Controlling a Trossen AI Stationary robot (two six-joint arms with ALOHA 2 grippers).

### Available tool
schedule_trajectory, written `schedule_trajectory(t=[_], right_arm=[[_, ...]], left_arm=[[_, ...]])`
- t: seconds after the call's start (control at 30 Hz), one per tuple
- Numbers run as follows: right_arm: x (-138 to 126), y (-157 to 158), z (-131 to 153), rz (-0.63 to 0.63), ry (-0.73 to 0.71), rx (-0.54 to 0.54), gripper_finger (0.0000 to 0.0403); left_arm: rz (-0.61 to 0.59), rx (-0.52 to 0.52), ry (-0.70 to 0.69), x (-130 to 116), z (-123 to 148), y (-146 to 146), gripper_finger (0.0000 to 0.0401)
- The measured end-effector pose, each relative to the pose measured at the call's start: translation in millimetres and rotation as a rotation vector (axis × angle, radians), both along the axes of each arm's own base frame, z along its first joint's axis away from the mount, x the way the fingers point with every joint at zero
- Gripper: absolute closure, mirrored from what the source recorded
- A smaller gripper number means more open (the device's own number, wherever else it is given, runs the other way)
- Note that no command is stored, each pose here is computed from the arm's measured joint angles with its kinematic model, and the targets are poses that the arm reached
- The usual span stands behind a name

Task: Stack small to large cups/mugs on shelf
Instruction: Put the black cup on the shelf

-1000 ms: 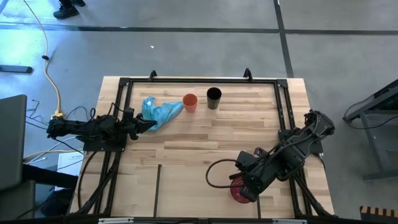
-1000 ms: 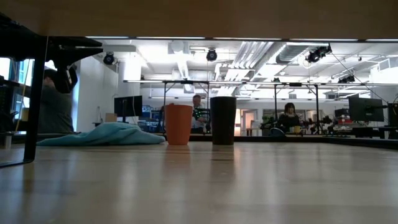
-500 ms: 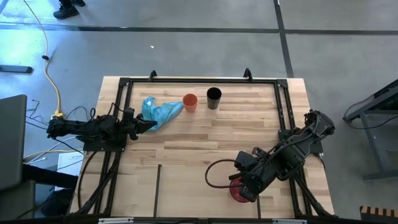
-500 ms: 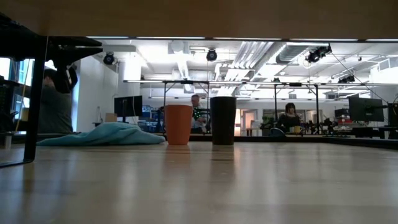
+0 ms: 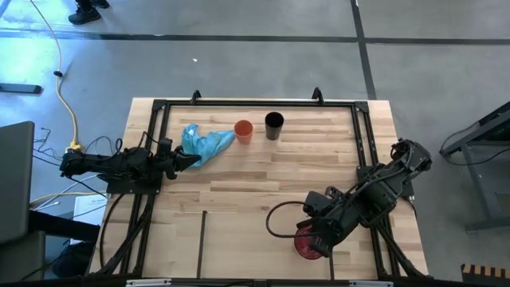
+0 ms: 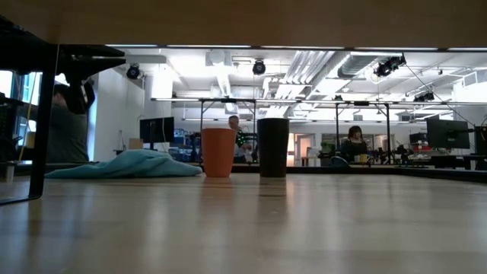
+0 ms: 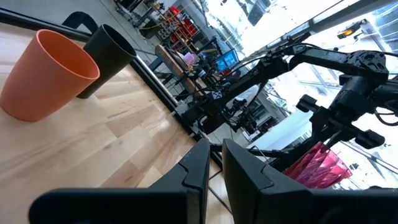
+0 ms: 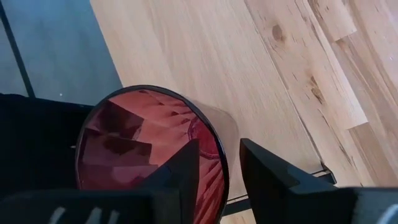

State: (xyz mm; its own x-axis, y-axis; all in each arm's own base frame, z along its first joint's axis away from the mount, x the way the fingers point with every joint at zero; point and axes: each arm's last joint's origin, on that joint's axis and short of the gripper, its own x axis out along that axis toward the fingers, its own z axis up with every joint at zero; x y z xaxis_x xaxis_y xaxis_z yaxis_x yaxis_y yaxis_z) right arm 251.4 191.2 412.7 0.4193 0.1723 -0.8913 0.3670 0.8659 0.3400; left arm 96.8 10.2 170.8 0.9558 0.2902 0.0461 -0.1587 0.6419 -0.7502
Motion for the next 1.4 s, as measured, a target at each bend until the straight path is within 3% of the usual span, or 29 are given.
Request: schedule_trajectory(t=[0.47,0.73,0.87,1.03,1.17,1.4], right_arm=[[-7.9,-6.1,39.5,0.075,-0.152,0.063,0.0295],[-26.6,-23.7,65.7,0.058,-0.203,-0.009,0.0295],[-38.0,-33.9,76.7,0.126,-0.286,-0.063,0.0295],[-61.0,-57.1,98.4,0.159,-0.433,-0.200,0.0295],[-78.2,-74.0,115.7,0.197,-0.581,-0.324,0.0295],[-101.8,-95.0,138.0,0.263,-0.755,-0.477,0.0295]], left_arm=[[0.005,0.008,0.002,-0.1,0.1,0.1,0.0366],[0.013,0.018,0.002,-0.1,0.3,0.3,0.0366],[0.008,-0.003,-0.107,-1.1,10.0,0.2,0.0366],[0.169,0.060,-0.256,-7.1,27.8,4.1,0.0366],[0.272,0.105,-0.289,-12.9,42.4,6.2,0.0366],[0.317,0.248,-0.243,-17.1,80.6,6.3,0.0366]])
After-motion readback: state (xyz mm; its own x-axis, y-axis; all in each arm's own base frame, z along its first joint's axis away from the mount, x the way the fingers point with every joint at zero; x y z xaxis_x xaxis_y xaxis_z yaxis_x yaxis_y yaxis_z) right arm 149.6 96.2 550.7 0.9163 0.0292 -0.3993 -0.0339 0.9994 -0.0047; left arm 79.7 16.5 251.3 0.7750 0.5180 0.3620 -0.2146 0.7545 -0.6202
